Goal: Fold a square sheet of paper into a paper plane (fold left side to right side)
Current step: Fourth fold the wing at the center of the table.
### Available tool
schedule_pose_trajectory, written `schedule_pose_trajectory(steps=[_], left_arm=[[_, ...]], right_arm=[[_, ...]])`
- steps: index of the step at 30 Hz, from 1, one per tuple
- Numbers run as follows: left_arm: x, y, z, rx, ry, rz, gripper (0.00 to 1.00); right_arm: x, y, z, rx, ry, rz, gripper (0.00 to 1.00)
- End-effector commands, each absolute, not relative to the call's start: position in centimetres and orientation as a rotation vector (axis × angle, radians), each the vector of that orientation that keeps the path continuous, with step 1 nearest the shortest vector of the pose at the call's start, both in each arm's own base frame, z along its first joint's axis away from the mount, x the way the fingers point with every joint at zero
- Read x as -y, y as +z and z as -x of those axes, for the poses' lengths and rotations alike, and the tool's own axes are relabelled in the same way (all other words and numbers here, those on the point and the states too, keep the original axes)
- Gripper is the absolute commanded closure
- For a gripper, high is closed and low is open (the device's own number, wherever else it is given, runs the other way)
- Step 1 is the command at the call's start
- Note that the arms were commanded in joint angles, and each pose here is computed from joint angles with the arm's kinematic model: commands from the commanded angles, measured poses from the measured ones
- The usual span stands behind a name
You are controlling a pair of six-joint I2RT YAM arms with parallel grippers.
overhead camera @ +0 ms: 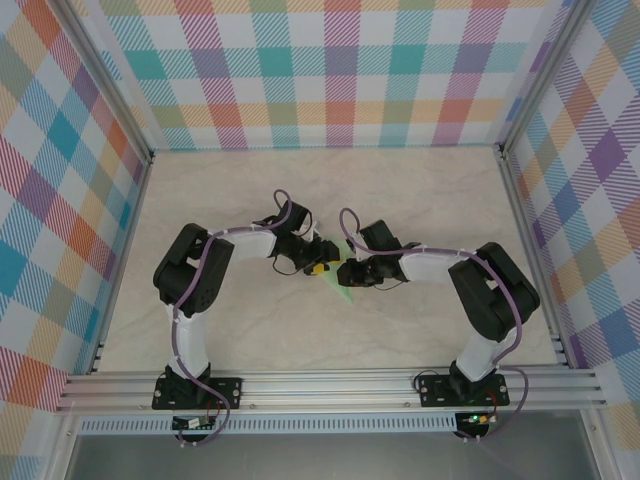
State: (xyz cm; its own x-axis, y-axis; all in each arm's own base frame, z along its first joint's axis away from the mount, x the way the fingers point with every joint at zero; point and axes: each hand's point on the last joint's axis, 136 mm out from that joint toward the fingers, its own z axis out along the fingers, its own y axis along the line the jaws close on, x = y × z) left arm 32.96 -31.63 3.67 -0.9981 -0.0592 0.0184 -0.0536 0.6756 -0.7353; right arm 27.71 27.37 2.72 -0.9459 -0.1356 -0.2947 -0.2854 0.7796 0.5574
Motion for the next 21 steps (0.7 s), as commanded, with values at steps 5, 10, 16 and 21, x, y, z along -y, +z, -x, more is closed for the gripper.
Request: schedule_pose_trajectory(steps=[5,10,16,21], left_arm=[[31.7,2.5,-32.5,-2.913,-1.193,0.074,0.51],[31.7,2.5,-32.4,-2.915,-1.192,0.074,0.51],[31.6,2.5,-32.5,-2.914,-1.190,0.075,0.51],[31.7,2.6,-32.5,-2.913,-1.190,0.071,0.51]], right_arm=[[-27.7,3.7,-28.0,-2.705,0.963,0.339,0.70],[-27.5,4.7,-28.1,-2.678,0.971,0.340,0.65],[-26.2,6.6,-28.2,-2.632,0.961,0.331,0.60],[-24.5,8.1,-28.9,-2.592,1.027,0.258,0.57]])
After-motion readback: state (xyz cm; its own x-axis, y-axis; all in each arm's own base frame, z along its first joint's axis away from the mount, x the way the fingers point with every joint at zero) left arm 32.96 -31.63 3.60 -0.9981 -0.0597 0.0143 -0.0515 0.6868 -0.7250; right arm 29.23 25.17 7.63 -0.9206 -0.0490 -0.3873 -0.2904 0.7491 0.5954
